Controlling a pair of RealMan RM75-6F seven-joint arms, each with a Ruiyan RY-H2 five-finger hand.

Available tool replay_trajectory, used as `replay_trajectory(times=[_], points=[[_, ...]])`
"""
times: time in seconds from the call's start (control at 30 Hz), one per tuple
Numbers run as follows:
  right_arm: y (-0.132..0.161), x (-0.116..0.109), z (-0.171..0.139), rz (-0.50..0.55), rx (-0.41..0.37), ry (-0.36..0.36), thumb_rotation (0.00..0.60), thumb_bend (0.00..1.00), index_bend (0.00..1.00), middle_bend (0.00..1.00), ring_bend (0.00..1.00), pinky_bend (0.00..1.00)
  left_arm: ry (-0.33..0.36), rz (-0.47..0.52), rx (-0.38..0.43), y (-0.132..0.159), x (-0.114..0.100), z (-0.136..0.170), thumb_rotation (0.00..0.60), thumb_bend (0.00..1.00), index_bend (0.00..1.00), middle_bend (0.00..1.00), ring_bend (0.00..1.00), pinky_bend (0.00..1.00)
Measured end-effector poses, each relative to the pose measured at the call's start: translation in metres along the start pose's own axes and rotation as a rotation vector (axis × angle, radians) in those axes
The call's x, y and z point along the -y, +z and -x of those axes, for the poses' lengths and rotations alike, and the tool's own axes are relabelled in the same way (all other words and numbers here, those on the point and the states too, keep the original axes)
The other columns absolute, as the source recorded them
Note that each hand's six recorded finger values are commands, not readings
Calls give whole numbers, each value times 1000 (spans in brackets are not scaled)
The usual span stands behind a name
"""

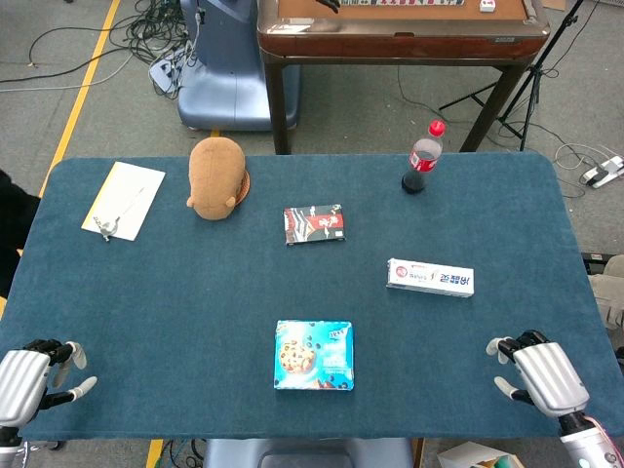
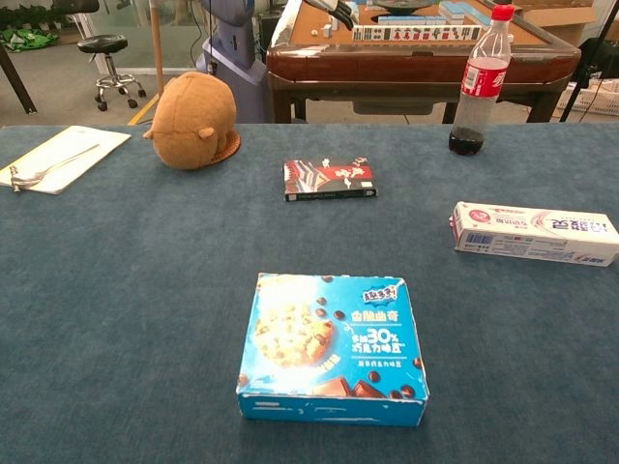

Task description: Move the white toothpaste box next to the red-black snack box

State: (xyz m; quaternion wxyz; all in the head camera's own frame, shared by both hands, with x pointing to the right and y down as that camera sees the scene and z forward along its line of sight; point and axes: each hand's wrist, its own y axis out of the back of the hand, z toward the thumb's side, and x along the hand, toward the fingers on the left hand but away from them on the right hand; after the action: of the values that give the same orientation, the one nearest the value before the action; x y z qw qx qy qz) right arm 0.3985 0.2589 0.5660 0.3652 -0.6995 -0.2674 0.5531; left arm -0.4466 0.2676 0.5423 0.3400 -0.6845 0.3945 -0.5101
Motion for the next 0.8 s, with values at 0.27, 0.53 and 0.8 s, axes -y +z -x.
replay_trajectory(times=[0.27, 0.53, 0.8], points=[[-2, -1, 1, 9, 8, -7, 600, 160, 455, 525, 513, 366, -4, -1, 7, 1, 1, 1, 600, 97, 632, 845, 586, 536], [-9, 1, 10, 20, 33, -8, 600, 176, 303, 525, 511, 501, -6, 0, -3, 0, 2, 2, 600, 96, 632, 844, 586, 536], [-25, 4, 21, 24, 112, 9, 600, 492, 93, 788, 749, 857, -13, 6, 11, 2, 4, 1, 600, 96, 632, 845, 586, 536]])
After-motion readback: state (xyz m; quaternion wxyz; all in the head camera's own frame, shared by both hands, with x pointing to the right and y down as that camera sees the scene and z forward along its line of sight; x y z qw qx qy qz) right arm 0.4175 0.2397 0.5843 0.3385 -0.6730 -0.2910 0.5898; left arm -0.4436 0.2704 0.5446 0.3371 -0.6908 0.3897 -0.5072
